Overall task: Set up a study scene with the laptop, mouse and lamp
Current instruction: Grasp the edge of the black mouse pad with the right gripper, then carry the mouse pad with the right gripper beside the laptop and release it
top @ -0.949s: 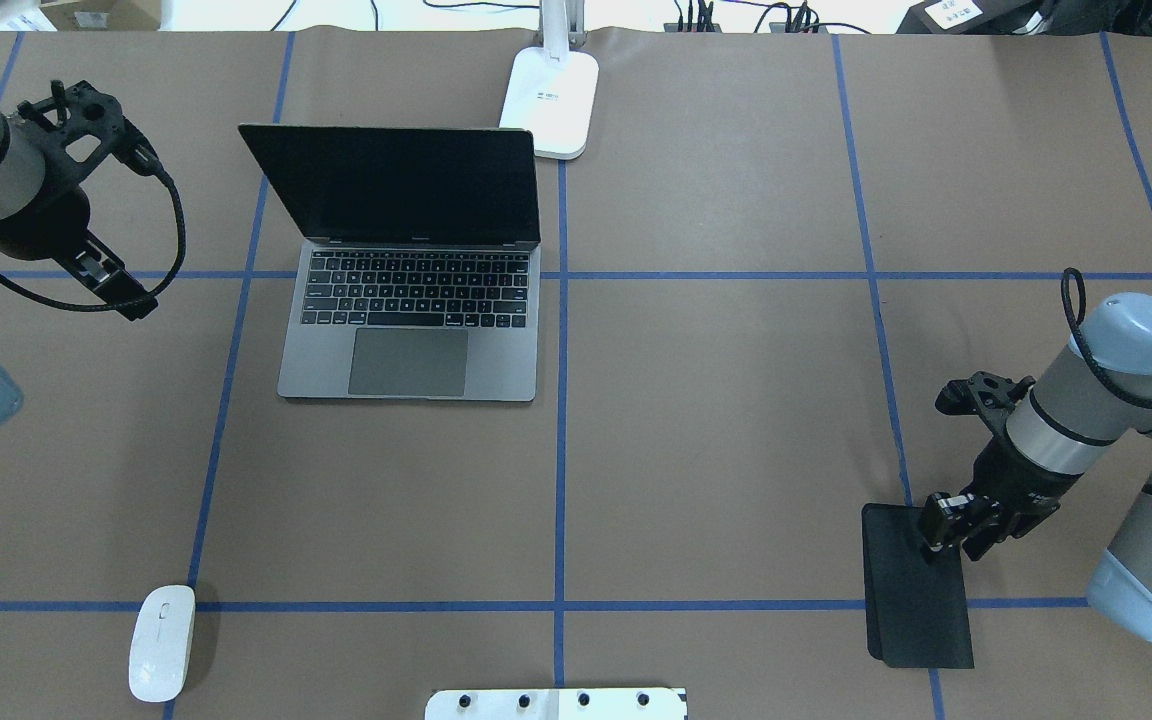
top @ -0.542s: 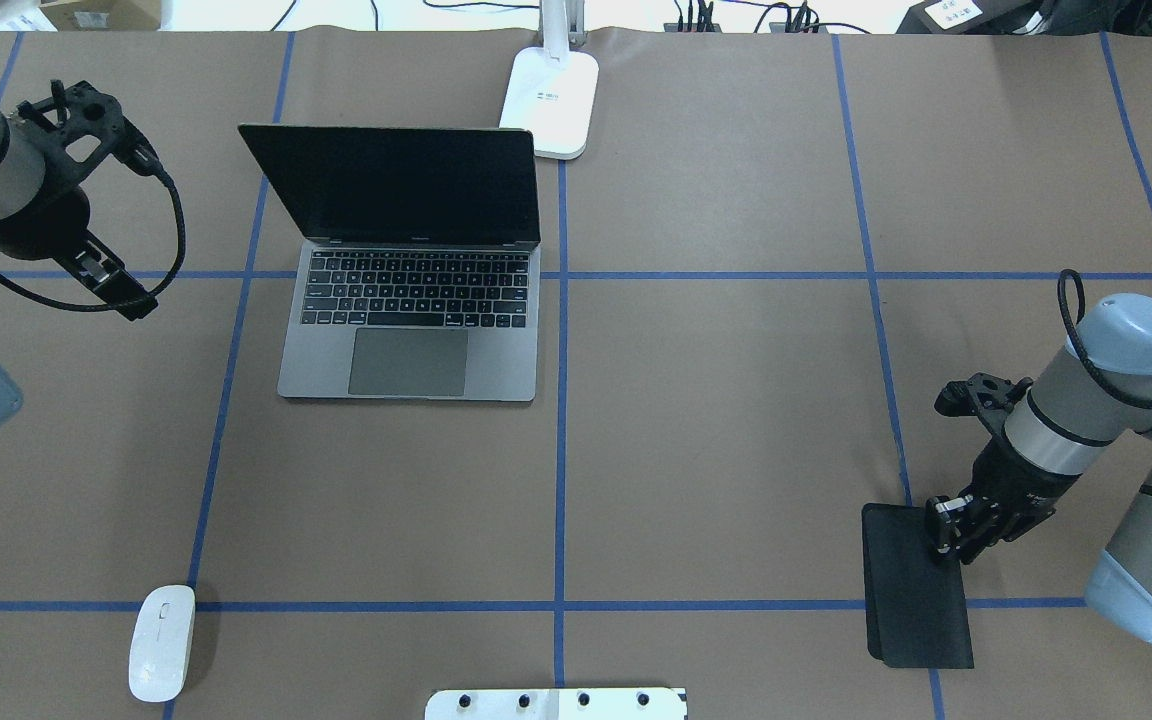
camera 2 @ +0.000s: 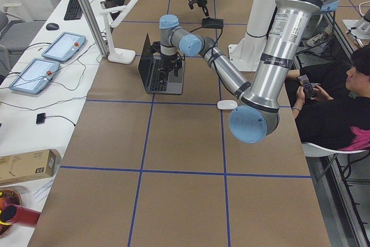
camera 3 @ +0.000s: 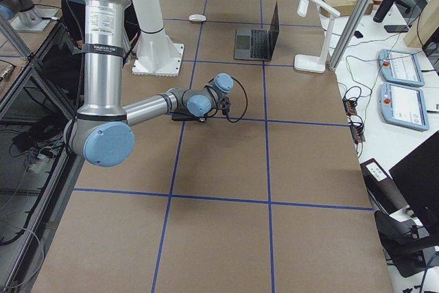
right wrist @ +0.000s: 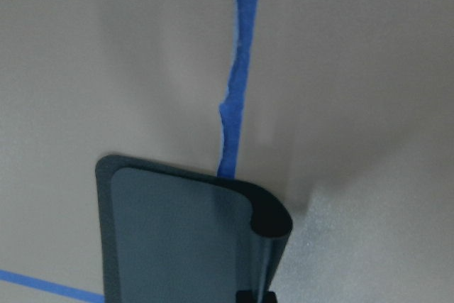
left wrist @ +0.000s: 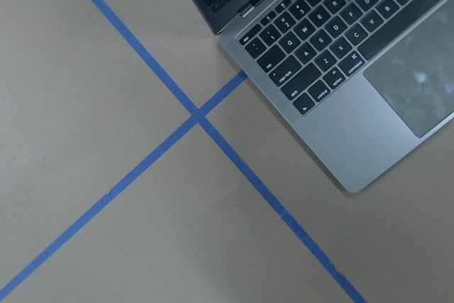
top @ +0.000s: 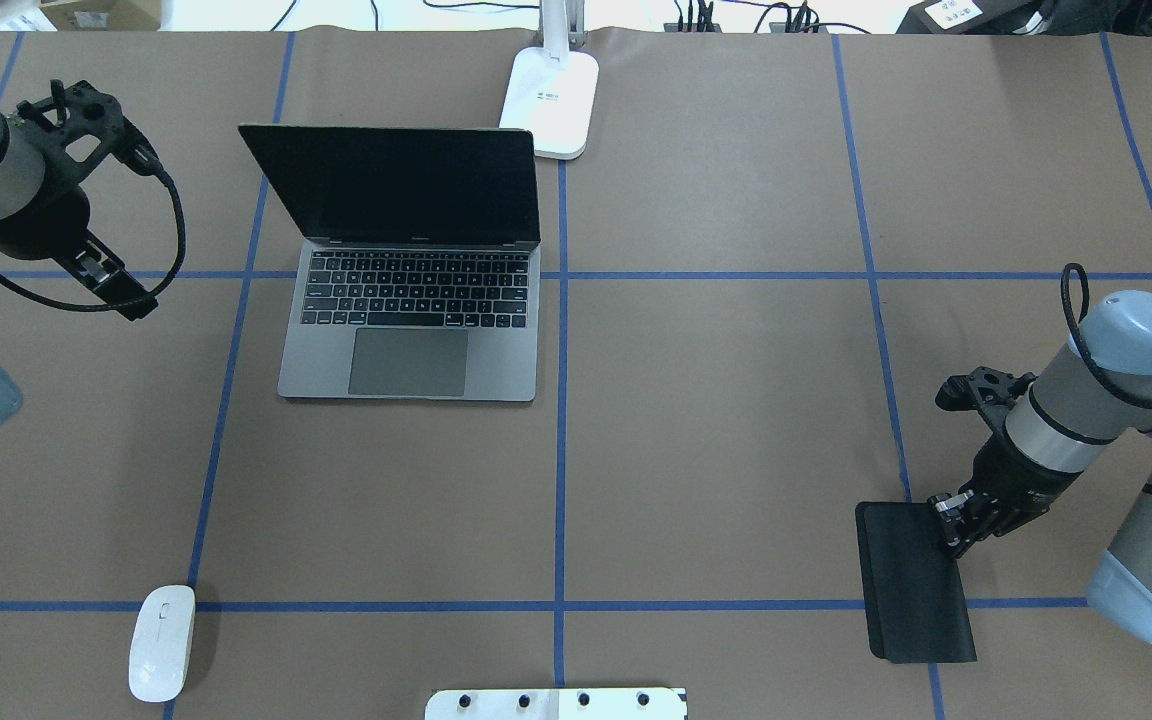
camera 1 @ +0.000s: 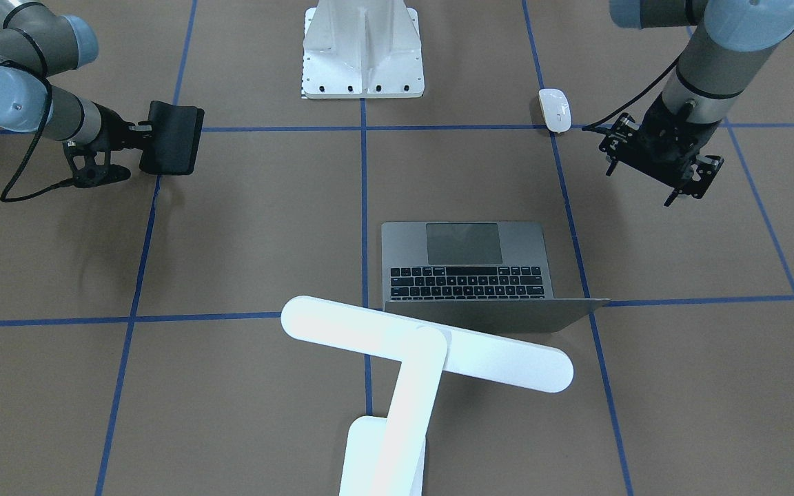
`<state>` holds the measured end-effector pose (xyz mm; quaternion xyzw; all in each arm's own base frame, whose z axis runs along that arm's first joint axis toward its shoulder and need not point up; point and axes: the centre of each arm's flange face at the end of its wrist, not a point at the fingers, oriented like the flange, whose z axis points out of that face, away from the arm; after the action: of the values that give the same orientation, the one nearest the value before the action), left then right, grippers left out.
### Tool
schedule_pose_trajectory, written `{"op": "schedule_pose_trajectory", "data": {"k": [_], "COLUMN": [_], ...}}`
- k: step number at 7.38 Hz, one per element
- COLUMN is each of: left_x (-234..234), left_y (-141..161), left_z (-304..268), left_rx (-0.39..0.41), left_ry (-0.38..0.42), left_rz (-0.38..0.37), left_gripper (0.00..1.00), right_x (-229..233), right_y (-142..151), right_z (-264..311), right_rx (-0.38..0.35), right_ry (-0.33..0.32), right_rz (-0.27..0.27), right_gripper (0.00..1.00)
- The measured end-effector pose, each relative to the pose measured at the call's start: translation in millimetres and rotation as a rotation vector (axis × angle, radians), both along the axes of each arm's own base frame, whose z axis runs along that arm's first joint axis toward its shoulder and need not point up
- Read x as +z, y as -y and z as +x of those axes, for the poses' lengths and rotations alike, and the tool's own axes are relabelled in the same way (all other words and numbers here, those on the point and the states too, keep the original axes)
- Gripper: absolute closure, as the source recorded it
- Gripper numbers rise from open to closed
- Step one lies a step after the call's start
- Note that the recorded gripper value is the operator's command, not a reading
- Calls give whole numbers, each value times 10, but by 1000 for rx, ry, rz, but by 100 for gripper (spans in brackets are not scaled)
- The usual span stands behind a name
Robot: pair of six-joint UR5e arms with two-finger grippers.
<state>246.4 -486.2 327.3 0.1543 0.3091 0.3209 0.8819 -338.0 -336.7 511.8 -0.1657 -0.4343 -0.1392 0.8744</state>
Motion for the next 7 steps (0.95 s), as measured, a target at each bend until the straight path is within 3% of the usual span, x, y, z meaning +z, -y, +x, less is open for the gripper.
{"op": "schedule_pose_trajectory", "data": {"k": [4,6,7], "left_x": [26,198,285], "left_y": [29,-15,-60], "left_z": [-83,-179,-236], "left_rx": [-18,-42,-100], "left_ry": [0,-9,-29], "left_rz": [-9,-75,-140], "left_gripper": [1,1,1], "right_x": [-359,-761,-1016], "right_y": [260,490,676], "right_z": [346,519,520], "right_rx": [94,149,169], "right_ry": [44,74,76], "right_rz": [53,89,105], "right_gripper": [88,88,88]}}
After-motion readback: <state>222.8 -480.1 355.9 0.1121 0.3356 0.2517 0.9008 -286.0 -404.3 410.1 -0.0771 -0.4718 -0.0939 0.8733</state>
